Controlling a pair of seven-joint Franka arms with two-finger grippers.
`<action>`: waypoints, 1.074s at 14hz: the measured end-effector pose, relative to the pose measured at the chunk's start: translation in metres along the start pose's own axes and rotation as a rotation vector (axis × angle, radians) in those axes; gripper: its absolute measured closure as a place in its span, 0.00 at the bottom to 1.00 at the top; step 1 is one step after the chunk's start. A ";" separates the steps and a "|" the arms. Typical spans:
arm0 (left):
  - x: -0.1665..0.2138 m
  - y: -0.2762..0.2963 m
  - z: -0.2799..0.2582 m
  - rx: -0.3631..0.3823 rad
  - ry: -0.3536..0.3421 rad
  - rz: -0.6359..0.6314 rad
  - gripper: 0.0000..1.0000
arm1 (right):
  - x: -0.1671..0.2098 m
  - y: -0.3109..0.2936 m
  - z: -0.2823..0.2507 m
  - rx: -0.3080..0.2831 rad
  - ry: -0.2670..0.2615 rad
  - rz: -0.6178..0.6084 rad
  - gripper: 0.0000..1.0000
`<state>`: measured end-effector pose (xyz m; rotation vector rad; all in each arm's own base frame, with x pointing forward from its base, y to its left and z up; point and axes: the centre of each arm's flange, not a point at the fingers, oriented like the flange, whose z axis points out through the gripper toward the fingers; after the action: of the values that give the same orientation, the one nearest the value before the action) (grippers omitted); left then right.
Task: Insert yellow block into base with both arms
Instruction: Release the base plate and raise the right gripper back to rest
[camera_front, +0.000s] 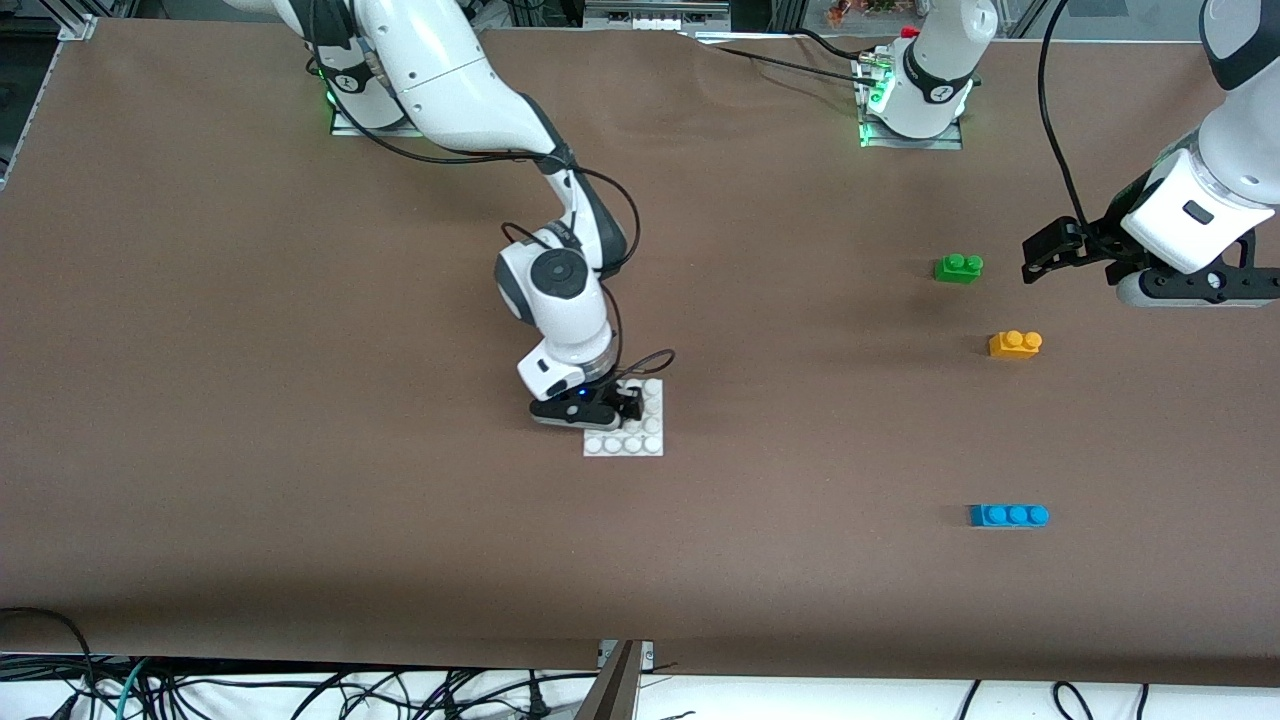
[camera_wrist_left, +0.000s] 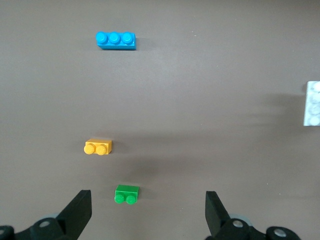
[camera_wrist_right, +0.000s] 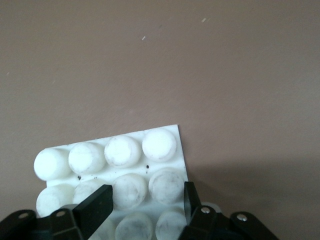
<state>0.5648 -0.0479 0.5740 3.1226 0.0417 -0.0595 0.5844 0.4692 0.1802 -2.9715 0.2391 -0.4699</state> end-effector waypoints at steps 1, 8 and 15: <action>0.000 0.000 0.000 0.000 0.000 0.000 0.00 | -0.006 -0.007 0.000 0.005 0.001 0.005 0.36; 0.000 0.000 0.000 0.000 0.000 0.000 0.00 | -0.046 -0.055 -0.005 0.043 0.000 0.071 0.36; 0.000 0.000 0.000 0.000 0.000 0.000 0.00 | -0.063 -0.079 -0.006 0.049 -0.010 0.107 0.32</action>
<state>0.5648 -0.0479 0.5740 3.1227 0.0417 -0.0596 0.5337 0.5574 0.1790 -2.8946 0.3773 -0.4414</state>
